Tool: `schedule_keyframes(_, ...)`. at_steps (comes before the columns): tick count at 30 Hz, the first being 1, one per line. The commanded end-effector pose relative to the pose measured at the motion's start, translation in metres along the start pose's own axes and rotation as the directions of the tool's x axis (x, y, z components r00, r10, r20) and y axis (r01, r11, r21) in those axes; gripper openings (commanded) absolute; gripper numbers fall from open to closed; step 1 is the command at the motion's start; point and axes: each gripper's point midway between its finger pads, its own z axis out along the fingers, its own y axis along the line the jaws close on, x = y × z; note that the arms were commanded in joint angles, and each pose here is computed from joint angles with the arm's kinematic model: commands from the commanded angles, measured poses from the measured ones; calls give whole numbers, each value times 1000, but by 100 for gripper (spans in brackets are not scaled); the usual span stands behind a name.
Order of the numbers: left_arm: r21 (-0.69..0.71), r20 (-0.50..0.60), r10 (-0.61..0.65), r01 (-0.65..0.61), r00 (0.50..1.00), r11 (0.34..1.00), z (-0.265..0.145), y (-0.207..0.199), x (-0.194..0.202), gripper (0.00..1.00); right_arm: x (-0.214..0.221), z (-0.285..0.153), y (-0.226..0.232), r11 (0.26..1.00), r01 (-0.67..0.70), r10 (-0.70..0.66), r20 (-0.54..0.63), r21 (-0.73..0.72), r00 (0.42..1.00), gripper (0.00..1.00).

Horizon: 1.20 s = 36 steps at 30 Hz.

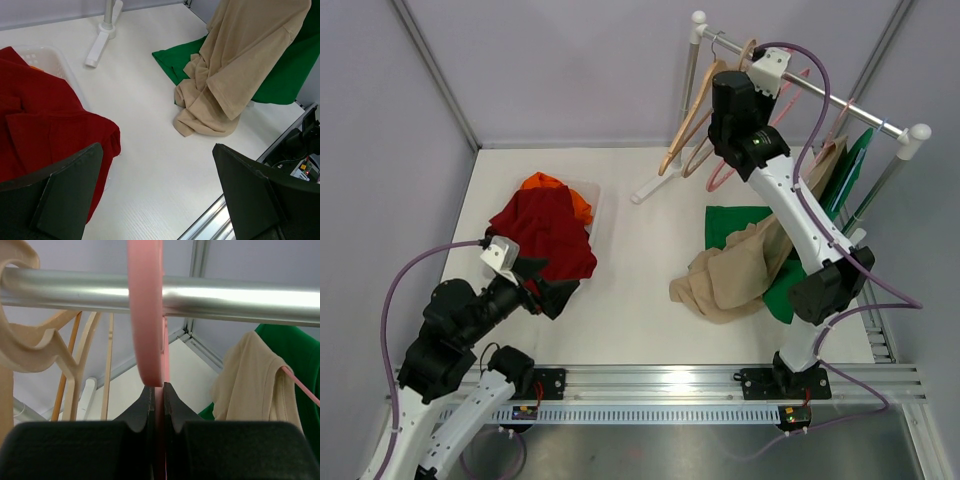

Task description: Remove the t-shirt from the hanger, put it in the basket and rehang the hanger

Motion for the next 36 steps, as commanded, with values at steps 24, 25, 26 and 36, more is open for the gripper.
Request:
schedule_keyframes(24,54,30,-20,18,999,998,2,-15,-27,99,7,-8,-6,967,-164,144,-118,-192,983,72)
schedule_keyframes(25,49,33,-20,18,999,999,3,-15,-29,99,-7,-20,-12,951,-199,175,-120,-237,977,77)
schedule_keyframes(26,46,33,-20,19,999,999,4,-14,-30,99,-4,-25,-15,944,-203,172,-138,-260,975,78)
schedule_keyframes(36,152,79,-59,47,995,987,4,-38,-58,99,-19,-110,-83,802,-329,261,-203,-498,944,75)
